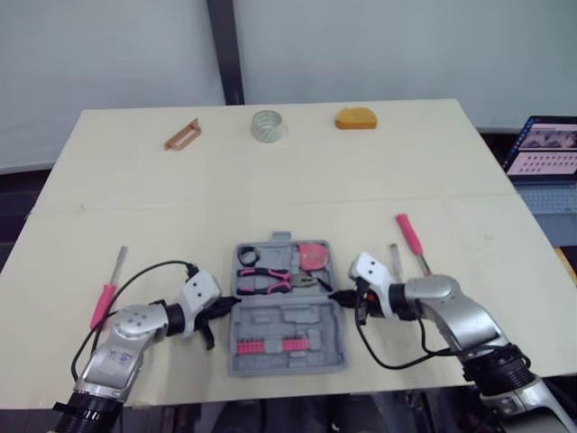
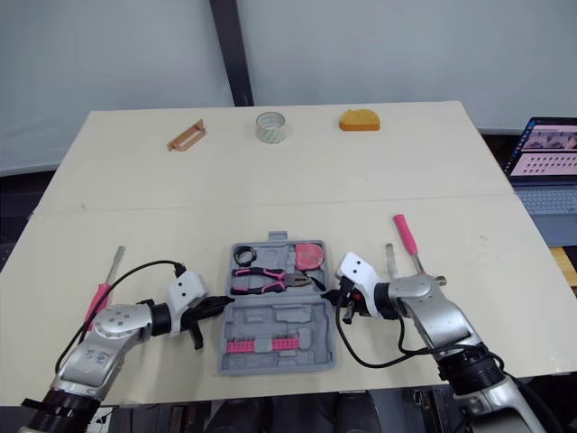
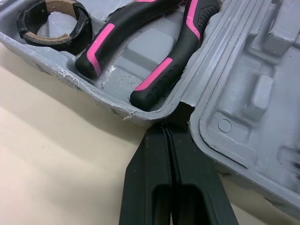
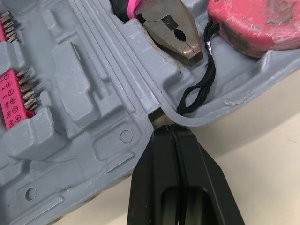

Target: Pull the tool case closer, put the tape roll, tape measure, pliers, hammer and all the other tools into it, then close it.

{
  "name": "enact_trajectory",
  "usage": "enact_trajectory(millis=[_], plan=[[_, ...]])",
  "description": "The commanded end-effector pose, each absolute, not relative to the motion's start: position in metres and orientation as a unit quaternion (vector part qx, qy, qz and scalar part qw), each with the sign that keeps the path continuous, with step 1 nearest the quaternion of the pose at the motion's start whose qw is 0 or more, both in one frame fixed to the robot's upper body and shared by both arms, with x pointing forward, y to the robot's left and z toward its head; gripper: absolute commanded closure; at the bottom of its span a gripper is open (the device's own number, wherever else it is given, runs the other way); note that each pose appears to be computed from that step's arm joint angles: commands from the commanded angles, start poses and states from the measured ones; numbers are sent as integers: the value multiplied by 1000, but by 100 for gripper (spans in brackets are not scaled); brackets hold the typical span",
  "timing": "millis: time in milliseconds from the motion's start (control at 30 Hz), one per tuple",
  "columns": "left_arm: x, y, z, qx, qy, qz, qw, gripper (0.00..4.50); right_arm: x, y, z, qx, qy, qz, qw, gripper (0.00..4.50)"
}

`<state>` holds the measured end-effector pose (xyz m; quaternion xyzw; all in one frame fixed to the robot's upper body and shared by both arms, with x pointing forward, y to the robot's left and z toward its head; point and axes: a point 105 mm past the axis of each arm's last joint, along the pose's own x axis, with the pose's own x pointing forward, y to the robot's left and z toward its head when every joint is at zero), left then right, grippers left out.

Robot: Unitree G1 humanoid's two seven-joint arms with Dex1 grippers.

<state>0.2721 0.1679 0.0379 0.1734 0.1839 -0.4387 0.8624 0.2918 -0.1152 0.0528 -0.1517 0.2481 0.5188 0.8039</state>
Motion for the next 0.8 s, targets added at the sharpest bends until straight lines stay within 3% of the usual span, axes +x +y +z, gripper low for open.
enact_trajectory(millis=[33,467,567,667,800], plan=[[269,165,38,175,184,-445,859,444,293,-118,58,-155,236,517,808,450],[270,196,39,183,195,-410,872,444,299,-141,59,-163,241,493,820,450],[270,202,50,178,184,-400,880,444,300,-138,76,-140,207,500,829,450],[264,217,67,167,183,-390,887,363,295,-146,100,-94,181,503,840,450],[250,257,94,146,195,-344,907,156,278,-188,119,-71,205,476,852,265]])
